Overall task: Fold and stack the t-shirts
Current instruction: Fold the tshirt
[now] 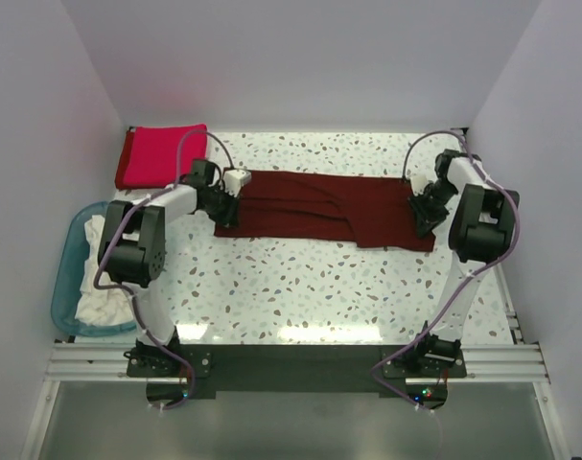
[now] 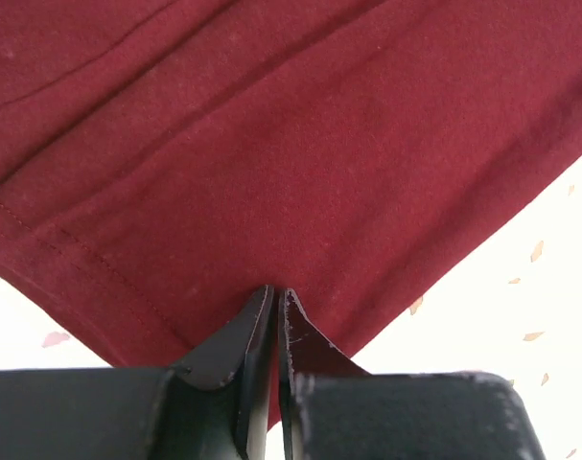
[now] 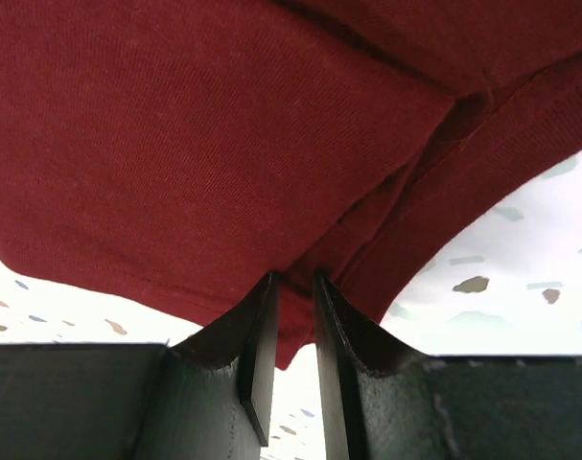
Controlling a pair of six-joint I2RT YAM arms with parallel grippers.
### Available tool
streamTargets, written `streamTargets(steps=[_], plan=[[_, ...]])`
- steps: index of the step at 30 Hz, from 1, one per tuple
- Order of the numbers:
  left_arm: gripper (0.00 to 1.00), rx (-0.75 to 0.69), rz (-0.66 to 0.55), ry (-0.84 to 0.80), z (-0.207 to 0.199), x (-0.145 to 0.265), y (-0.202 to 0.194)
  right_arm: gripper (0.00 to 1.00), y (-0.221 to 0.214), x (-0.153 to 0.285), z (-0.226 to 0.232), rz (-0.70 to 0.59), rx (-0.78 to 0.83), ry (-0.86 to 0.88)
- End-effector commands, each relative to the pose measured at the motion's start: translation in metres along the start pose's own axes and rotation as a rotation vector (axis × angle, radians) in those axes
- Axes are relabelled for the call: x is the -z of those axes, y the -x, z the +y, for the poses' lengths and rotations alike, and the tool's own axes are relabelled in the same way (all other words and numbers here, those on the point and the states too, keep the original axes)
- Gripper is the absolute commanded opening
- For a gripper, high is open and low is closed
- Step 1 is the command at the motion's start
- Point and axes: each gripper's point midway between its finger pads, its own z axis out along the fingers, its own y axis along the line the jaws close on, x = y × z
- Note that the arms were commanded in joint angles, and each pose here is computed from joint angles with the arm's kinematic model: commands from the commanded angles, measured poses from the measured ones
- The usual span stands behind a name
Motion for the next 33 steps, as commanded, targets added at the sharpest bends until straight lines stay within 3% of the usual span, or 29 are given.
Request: streamTargets(steps=[1,6,10,12,15,21,24,28,33], plan=[[0.10,0.074,0.156,0.016,-0.011,0.001,-0.069,0.25,-0.012,-0.009,0.003,0.016,0.011,-0.016],[0.06,0.056,0.163,-0.033,-0.038,0.019,-0.093,0.25,-0.030,0.004,0.027,0.011,0.022,0.031],[0.08,0.017,0.070,-0.022,-0.041,0.041,-0.053,0.27,-0.032,0.030,0.048,-0.046,0.022,0.064],[0.19,-0.017,0.014,-0.014,-0.038,0.048,-0.028,0.31,-0.030,0.042,0.056,-0.072,0.013,0.081],[0.39,-0.106,-0.185,-0.079,-0.056,0.065,0.034,0.34,-0.024,0.066,0.054,-0.133,-0.007,0.052],[0.48,-0.393,-0.443,-0.304,-0.165,0.058,0.105,0.38,-0.040,0.073,0.054,-0.087,-0.105,0.119],[0.48,-0.386,-0.498,-0.450,-0.224,0.039,0.119,0.39,-0.050,0.065,0.054,-0.040,-0.197,0.169],[0.48,-0.303,-0.424,-0.595,-0.289,-0.001,0.110,0.40,-0.061,0.051,0.060,0.018,-0.264,0.224],[0.48,-0.256,-0.418,-0.621,-0.313,-0.028,0.106,0.36,-0.058,0.043,0.067,0.012,-0.297,0.278]])
